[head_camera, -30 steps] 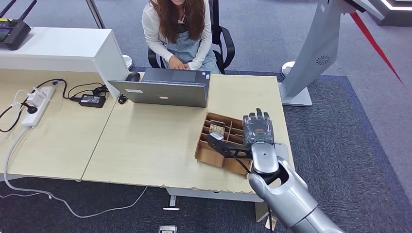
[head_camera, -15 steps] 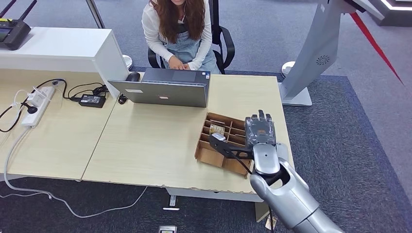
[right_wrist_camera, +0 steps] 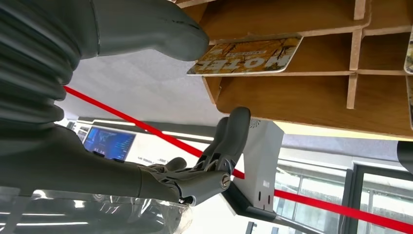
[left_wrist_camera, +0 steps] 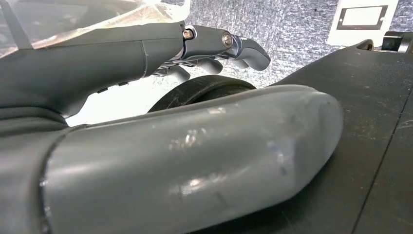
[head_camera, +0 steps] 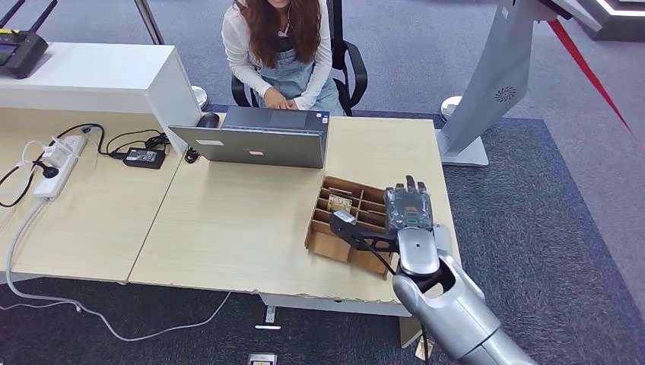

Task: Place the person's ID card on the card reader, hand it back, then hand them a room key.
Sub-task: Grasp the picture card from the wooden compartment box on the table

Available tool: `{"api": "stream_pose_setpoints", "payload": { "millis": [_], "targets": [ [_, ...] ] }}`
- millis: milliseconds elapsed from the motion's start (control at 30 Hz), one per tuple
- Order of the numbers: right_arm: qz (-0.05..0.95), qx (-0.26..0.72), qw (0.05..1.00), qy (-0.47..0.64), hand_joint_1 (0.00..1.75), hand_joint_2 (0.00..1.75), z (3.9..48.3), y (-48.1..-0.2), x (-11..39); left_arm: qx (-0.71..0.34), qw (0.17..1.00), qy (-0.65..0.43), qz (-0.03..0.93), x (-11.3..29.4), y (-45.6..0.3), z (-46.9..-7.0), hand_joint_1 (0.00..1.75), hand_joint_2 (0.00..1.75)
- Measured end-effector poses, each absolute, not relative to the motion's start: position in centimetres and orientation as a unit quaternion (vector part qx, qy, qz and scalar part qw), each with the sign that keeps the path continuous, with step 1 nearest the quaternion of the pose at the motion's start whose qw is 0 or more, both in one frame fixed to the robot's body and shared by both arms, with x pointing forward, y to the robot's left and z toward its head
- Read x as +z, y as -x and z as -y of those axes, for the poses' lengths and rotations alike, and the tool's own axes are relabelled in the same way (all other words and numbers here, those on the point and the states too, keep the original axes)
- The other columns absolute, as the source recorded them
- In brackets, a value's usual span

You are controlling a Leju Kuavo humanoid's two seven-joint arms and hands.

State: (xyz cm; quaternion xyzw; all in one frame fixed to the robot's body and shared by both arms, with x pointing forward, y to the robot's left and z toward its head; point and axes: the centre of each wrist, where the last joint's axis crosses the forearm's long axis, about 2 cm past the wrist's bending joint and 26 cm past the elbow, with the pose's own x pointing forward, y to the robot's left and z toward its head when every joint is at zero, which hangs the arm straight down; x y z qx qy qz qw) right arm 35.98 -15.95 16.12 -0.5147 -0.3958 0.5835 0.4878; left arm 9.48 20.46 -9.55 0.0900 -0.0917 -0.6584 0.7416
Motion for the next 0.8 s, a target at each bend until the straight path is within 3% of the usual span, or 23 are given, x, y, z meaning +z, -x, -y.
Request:
{"api": "stream_pose_setpoints", "payload": {
  "millis": [500, 800],
  "targets": [
    [0.388, 0.587, 0.494, 0.51, 0.93, 1.75, 16.1, -35.9, 15.2, -0.661, 0.739, -0.091, 0.091, -9.5, -9.5, -20.5, 0.0, 0.0],
    [0.388, 0.587, 0.497, 0.508, 1.53, 1.75, 16.0, -35.9, 15.0, -0.662, 0.738, -0.091, 0.092, -9.5, -9.5, -20.5, 0.0, 0.0]
  ]
}}
